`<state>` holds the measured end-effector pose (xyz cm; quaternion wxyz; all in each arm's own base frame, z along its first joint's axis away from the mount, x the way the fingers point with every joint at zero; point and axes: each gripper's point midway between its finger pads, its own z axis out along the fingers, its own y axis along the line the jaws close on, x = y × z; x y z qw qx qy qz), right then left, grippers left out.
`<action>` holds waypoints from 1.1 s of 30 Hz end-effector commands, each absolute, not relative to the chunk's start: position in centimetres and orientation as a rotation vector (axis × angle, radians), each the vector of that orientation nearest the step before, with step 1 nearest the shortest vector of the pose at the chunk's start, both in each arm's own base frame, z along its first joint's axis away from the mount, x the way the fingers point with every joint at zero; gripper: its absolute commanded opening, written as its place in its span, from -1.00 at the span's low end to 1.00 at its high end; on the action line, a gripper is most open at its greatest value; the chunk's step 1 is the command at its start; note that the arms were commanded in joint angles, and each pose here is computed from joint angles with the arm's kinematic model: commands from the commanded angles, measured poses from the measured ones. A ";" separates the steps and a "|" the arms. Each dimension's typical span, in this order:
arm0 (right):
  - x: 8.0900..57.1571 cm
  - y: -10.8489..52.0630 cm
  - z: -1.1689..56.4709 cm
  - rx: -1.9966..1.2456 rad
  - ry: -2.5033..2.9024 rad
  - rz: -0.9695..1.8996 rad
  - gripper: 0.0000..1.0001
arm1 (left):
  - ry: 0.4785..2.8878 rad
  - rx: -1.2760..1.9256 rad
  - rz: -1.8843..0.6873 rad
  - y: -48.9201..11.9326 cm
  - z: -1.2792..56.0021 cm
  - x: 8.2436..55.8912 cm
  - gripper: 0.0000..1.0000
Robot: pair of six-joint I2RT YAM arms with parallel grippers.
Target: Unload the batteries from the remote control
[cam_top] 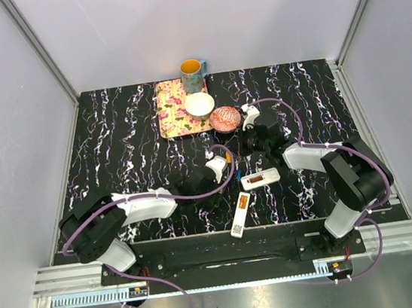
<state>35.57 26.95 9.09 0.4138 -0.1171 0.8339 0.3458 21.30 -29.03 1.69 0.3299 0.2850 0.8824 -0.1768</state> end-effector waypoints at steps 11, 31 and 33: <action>30.5 29.3 7.7 -0.147 2.185 1.259 -1.00 | 2.463 0.734 -0.444 -26.9 -1.8 20.0 -1.00; 32.8 26.8 10.1 0.002 2.098 1.286 -1.00 | 2.476 0.695 -0.355 -26.2 -2.4 20.9 -1.00; 33.1 26.6 10.3 0.003 2.090 1.270 -1.00 | 2.475 0.695 -0.358 -26.2 -2.4 20.9 -1.00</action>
